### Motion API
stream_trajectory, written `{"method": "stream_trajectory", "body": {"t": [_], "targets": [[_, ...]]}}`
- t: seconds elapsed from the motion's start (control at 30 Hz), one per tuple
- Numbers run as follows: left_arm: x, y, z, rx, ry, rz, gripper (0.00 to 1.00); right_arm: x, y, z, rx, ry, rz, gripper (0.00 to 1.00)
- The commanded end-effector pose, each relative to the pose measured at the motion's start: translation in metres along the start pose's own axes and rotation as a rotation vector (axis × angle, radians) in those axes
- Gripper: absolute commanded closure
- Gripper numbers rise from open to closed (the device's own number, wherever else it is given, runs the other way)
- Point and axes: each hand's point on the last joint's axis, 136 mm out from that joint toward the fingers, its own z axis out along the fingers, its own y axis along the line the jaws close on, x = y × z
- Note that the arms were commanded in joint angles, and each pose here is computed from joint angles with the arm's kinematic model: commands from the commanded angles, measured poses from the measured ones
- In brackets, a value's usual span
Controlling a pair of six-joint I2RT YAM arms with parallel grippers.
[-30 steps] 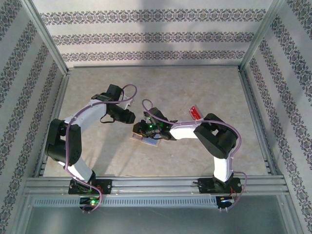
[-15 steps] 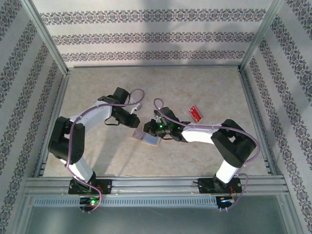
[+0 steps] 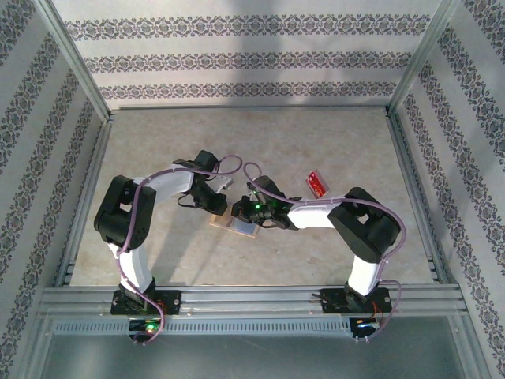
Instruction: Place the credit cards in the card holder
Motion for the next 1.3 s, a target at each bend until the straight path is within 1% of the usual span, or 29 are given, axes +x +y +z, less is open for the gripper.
{"method": "stream_trajectory", "body": {"t": [0.0,0.13,0.23,0.37,0.43,0.53,0.67,0.8,0.83,0.9,0.97,1.1,1.27], "targets": [[-0.006,0.006,0.001,-0.051,-0.003,0.026,0.85,-0.003,0.014,0.010,-0.039,0.016,-0.018,1.00],[-0.007,0.005,-0.005,-0.057,-0.016,0.029,0.85,-0.005,0.006,0.019,-0.015,0.020,-0.015,1.00],[-0.009,0.002,-0.012,-0.060,-0.026,0.033,0.85,0.000,-0.010,0.026,0.033,0.047,0.006,1.00],[-0.015,0.000,-0.030,-0.086,-0.066,0.051,0.85,0.006,-0.033,0.025,0.121,0.054,0.018,1.00],[-0.017,-0.005,-0.035,-0.076,-0.083,0.057,0.84,0.009,-0.039,0.026,0.147,0.070,0.015,1.00],[-0.016,-0.009,-0.038,-0.056,-0.092,0.050,0.79,0.012,-0.039,0.025,0.169,0.088,0.004,1.00],[-0.018,-0.012,-0.032,-0.026,-0.085,0.031,0.79,0.018,-0.032,0.027,0.175,0.112,-0.045,1.00],[-0.015,-0.013,-0.020,-0.020,-0.043,0.034,0.79,0.015,-0.012,0.019,0.096,0.082,-0.050,1.00],[-0.014,-0.013,-0.016,-0.020,-0.034,0.035,0.79,0.013,-0.006,0.015,0.072,0.066,-0.059,0.99],[-0.012,-0.014,-0.009,-0.022,-0.018,0.042,0.79,0.009,0.003,0.007,0.047,0.044,-0.073,0.93],[-0.010,-0.011,-0.002,-0.042,0.003,0.050,0.79,0.007,0.004,-0.002,0.044,0.031,-0.073,0.91],[-0.006,-0.001,0.004,-0.091,0.023,0.060,0.79,0.011,-0.012,-0.011,0.079,0.018,-0.048,0.90],[-0.001,0.003,0.006,-0.109,0.034,0.081,0.79,0.026,-0.056,-0.006,0.165,0.059,0.022,0.92]]}}
